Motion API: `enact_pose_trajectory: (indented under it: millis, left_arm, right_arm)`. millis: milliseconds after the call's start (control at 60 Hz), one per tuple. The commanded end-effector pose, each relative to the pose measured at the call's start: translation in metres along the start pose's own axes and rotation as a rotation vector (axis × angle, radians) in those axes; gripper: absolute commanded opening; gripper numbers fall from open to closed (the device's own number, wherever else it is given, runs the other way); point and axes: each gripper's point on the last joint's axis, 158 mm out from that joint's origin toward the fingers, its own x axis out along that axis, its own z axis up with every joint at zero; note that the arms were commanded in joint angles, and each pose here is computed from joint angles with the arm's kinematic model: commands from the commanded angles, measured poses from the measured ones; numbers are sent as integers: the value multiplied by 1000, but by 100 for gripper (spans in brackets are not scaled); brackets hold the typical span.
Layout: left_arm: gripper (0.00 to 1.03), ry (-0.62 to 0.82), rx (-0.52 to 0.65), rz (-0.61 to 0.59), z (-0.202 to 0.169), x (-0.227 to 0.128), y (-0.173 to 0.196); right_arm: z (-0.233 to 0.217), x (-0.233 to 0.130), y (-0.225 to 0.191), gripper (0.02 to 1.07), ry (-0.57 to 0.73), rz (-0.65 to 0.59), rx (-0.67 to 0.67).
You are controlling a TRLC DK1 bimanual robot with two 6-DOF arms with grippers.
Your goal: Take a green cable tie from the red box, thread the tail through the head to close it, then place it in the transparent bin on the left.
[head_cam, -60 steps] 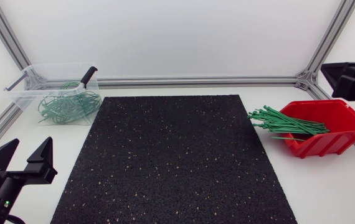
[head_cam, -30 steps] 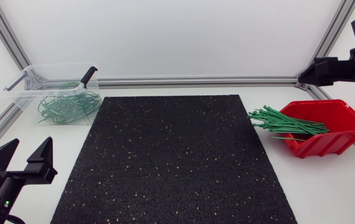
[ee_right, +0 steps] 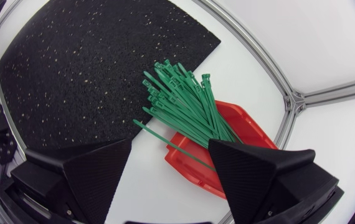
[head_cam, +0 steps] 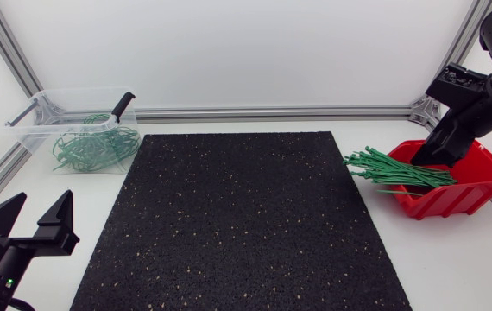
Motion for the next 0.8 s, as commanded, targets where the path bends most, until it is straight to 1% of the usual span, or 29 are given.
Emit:
enact_pose_trajectory:
  millis: [0, 100, 150, 200, 333, 450, 483, 550, 683, 717, 733, 783]
  left_arm:
    - [100, 49, -1, 12, -22, 2, 3]
    - [100, 49, -1, 10, -22, 2, 2]
    - [100, 51, -1, 10, -22, 2, 2]
    - [100, 51, -1, 10, -22, 2, 2]
    - [100, 49, 1, 10, -22, 2, 2]
    - [100, 51, 1, 10, -23, 2, 2]
    - [100, 52, 1, 10, -23, 2, 2]
    - [100, 51, 1, 10, -23, 2, 2]
    - [100, 54, 1, 10, -23, 2, 2]
    - [100, 54, 1, 10, -23, 2, 2]
    - [100, 54, 1, 9, -23, 2, 2]
    - [100, 54, 1, 7, -23, 2, 2]
  right_arm:
    - [-17, 12, 13, 91, 65, 66, -167]
    - [-27, 15, 26, 91, 84, 103, -298]
    - [-38, 16, 38, 91, 116, 157, -377]
    - [-42, 17, 42, 91, 127, 174, -439]
    - [-53, 25, 47, 91, 174, 237, -561]
    - [-55, 31, 49, 91, 183, 268, -644]
    - [-56, 34, 50, 89, 185, 281, -676]
    - [-54, 41, 49, 84, 181, 281, -702]
    - [-49, 58, 43, 84, 164, 237, -734]
    - [-51, 65, 41, 84, 182, 230, -741]
    - [-51, 67, 40, 82, 188, 224, -741]
    - [-52, 72, 41, 70, 194, 234, -742]
